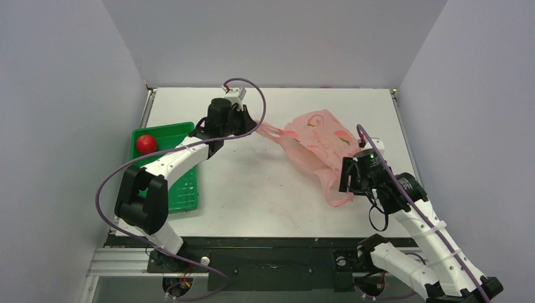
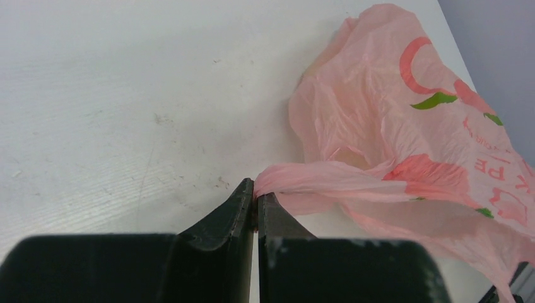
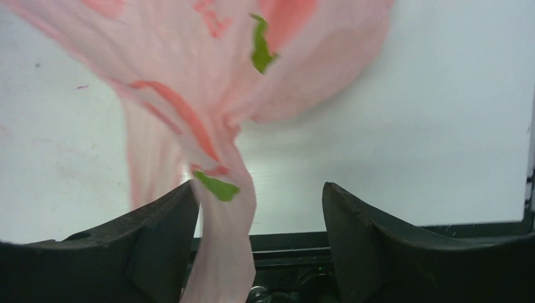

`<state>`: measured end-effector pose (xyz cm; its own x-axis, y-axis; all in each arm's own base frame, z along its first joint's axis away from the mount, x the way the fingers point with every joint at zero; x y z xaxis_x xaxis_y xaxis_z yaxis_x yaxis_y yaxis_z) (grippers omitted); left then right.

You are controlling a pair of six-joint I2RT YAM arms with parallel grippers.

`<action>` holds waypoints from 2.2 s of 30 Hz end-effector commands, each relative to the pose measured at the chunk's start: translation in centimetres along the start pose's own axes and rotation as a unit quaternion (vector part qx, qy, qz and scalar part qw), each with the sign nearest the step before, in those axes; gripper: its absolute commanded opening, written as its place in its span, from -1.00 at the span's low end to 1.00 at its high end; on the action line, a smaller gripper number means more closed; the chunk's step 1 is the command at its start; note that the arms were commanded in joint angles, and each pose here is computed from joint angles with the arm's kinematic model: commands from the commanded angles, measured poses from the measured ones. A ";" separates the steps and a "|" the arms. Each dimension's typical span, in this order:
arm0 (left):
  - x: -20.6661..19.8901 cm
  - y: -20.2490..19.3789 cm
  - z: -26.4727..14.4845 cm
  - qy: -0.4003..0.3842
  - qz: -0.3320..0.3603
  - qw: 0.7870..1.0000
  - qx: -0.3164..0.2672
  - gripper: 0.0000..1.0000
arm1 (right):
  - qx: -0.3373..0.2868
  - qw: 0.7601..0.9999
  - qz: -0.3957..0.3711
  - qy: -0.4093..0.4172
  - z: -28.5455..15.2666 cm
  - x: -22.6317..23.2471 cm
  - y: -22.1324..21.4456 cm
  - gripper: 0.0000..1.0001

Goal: Take the fake fruits out of the plastic bag
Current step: Adjust the plastic bag at the center of the board.

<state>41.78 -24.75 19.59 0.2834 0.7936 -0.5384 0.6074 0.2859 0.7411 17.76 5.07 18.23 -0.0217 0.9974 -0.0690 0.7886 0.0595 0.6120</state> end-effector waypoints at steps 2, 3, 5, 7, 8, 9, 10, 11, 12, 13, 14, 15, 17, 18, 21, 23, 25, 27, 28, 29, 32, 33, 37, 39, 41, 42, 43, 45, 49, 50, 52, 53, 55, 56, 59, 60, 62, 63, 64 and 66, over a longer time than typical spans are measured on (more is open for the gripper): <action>-4.1 0.9 -1.4 -0.068 -0.010 0.998 -0.014 -1.00 | -0.057 0.990 -0.123 0.030 -1.5 2.8 4.8 0.42; -4.2 0.8 -1.4 -0.069 -0.012 0.997 -0.012 -1.00 | -0.072 0.986 -0.146 0.026 -1.9 3.5 5.4 0.44; -4.5 0.4 -1.5 -0.074 -0.015 0.997 -0.003 -1.00 | -0.097 0.978 -0.184 0.020 -2.3 4.8 6.8 0.47; -4.7 0.0 -1.5 -0.077 -0.019 0.997 0.003 -1.00 | -0.123 0.969 -0.212 0.018 -2.5 6.1 8.4 0.50; -4.7 -0.2 -1.4 -0.077 -0.021 0.997 0.006 -1.00 | -0.133 0.966 -0.221 0.004 -2.2 6.5 9.2 0.51; -4.8 -0.3 -1.5 -0.077 -0.023 0.997 0.008 -1.00 | -0.140 0.964 -0.227 0.000 -2.1 6.9 9.7 0.51; -4.8 -0.4 -1.5 -0.075 -0.024 0.997 0.009 -0.99 | -0.145 0.961 -0.233 -0.016 -1.5 7.2 10.4 0.51; -4.8 -0.3 -1.7 -0.076 -0.025 0.997 0.008 -0.97 | -0.149 0.960 -0.234 -0.026 -1.4 7.3 10.9 0.51; -4.8 -0.4 -1.8 -0.074 -0.026 0.997 0.009 -0.95 | -0.149 0.958 -0.238 -0.058 -0.6 7.1 11.6 0.51; -4.9 -0.2 -2.0 -0.075 -0.024 0.997 0.007 -0.93 | -0.152 0.957 -0.236 -0.077 -0.5 7.0 12.1 0.51; -4.9 -0.2 -2.1 -0.073 -0.024 0.997 0.008 -0.91 | -0.147 0.952 -0.241 -0.116 0.2 6.5 12.5 0.52; -5.0 0.0 -2.4 -0.073 -0.021 0.997 0.005 -0.87 | -0.147 0.950 -0.243 -0.132 0.4 6.4 12.9 0.52; -4.9 0.1 -2.8 -0.069 -0.018 0.997 0.007 -0.71 | -0.137 0.940 -0.259 -0.177 1.5 6.1 13.2 0.52; -4.8 0.2 -3.2 -0.065 -0.017 0.998 0.008 -0.66 | -0.130 0.932 -0.269 -0.204 2.0 5.7 13.4 0.51; -4.4 -0.2 -4.2 -0.057 -0.023 0.998 0.020 -0.33 | -0.117 0.925 -0.278 -0.233 3.4 5.3 13.6 0.41; -4.4 -0.1 -5.3 -0.063 -0.029 0.997 0.020 -0.20 | -0.106 0.928 -0.275 -0.229 4.4 5.0 13.4 0.17; -4.5 -0.4 -6.7 -0.070 -0.030 0.997 0.022 -0.10 | -0.098 0.930 -0.278 -0.218 5.1 5.1 12.8 -0.08; -4.8 -0.8 -8.4 -0.078 -0.028 0.996 0.022 -0.02 | -0.093 0.932 -0.280 -0.212 5.6 5.0 12.3 -0.38; -4.8 -1.4 -9.3 -0.083 -0.034 0.996 0.023 0.01 | -0.089 0.932 -0.282 -0.210 5.8 4.9 12.0 -0.49; -5.4 -1.8 -9.9 -0.102 -0.039 0.994 0.027 0.02 | -0.090 0.935 -0.276 -0.205 5.9 4.9 12.0 -0.72; -7.3 -4.6 -11.6 -0.156 -0.094 0.983 0.040 0.03 | -0.093 0.942 -0.267 -0.178 6.0 5.1 11.6 -1.00; -8.3 -4.4 -11.8 -0.175 -0.099 0.979 0.027 0.03 | -0.099 0.947 -0.260 -0.160 5.9 5.4 11.7 -1.00; -12.2 -7.2 -12.8 -0.210 -0.135 0.968 0.005 0.03 | -0.109 0.960 -0.238 -0.104 5.6 6.6 12.1 -1.00; -14.1 -8.4 -12.9 -0.214 -0.138 0.967 -0.014 0.03 | -0.111 0.965 -0.225 -0.079 5.4 7.0 12.3 -1.00; -15.6 -9.1 -12.9 -0.216 -0.142 0.965 -0.035 0.02 | -0.112 0.969 -0.210 -0.059 5.3 7.3 12.5 -1.00; -16.7 -9.6 -13.2 -0.227 -0.144 0.962 -0.038 0.02 | -0.111 0.972 -0.202 -0.046 5.4 7.5 12.6 -1.00; -16.7 -9.7 -12.6 -0.217 -0.151 0.963 -0.047 0.02 | -0.112 0.973 -0.197 -0.040 5.3 7.6 12.8 -1.00; -17.4 -10.1 -12.0 -0.217 -0.164 0.961 -0.055 0.02 | -0.112 0.976 -0.188 -0.019 5.2 8.1 12.9 -1.00; -18.2 -10.2 -9.3 -0.205 -0.208 0.955 -0.053 0.04 | -0.112 0.978 -0.179 -0.002 5.2 8.4 12.8 -1.00; -18.6 -10.1 -8.9 -0.212 -0.214 0.952 -0.055 0.04 | -0.112 0.978 -0.173 0.004 5.2 8.5 12.8 -1.00; -19.0 -10.9 -7.1 -0.208 -0.238 0.948 -0.039 -0.02 | -0.112 0.980 -0.165 0.015 5.1 8.8 12.8 -1.00; -18.8 -11.8 -5.8 -0.202 -0.252 0.946 -0.028 -0.16 | -0.114 0.980 -0.159 0.020 4.9 8.9 12.9 -1.00; -19.5 -11.9 -4.8 -0.220 -0.277 0.935 -0.030 -0.28 | -0.116 0.981 -0.150 0.040 4.6 9.5 13.0 -1.00; -19.5 -11.9 -4.5 -0.219 -0.289 0.931 -0.030 -0.30 | -0.118 0.981 -0.148 0.051 4.4 9.8 13.1 -1.00; -18.7 -12.2 -2.7 -0.203 -0.312 0.927 -0.044 -0.25 | -0.123 0.980 -0.140 0.071 3.9 10.2 13.1 -1.00; -18.1 -12.7 -1.8 -0.190 -0.317 0.928 -0.048 -0.24 | -0.123 0.980 -0.140 0.073 3.8 10.3 13.1 -1.00; -17.2 -12.8 -0.5 -0.172 -0.339 0.923 -0.054 -0.24 | -0.125 0.980 -0.139 0.074 3.6 10.3 13.1 -1.00; -17.0 -12.1 0.0 -0.172 -0.349 0.919 -0.061 -0.24 | -0.125 0.979 -0.141 0.078 3.5 10.3 13.1 -1.00; -16.4 -12.7 0.9 -0.165 -0.360 0.917 -0.056 -0.25 | -0.125 0.978 -0.142 0.082 3.5 10.3 13.0 -1.00; -15.5 -12.4 2.3 -0.161 -0.378 0.910 -0.057 -0.26 | -0.127 0.976 -0.147 0.100 3.2 10.8 13.0 -1.00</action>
<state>27.77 -41.42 14.83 0.0438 0.3239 -0.9451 0.7076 0.6578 0.2582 29.23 15.26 19.81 -0.3444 0.9164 -0.2041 0.6165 0.3847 0.6870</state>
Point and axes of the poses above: each gripper's point midway between its finger pads, its own z axis out along the fingers, its own x axis along the line the jaws close on, y = z × x, the point moved 1 cm from there along -z, back along the fingers, and after that the axes turned 9 degrees about -z, right-handed, at the moved point
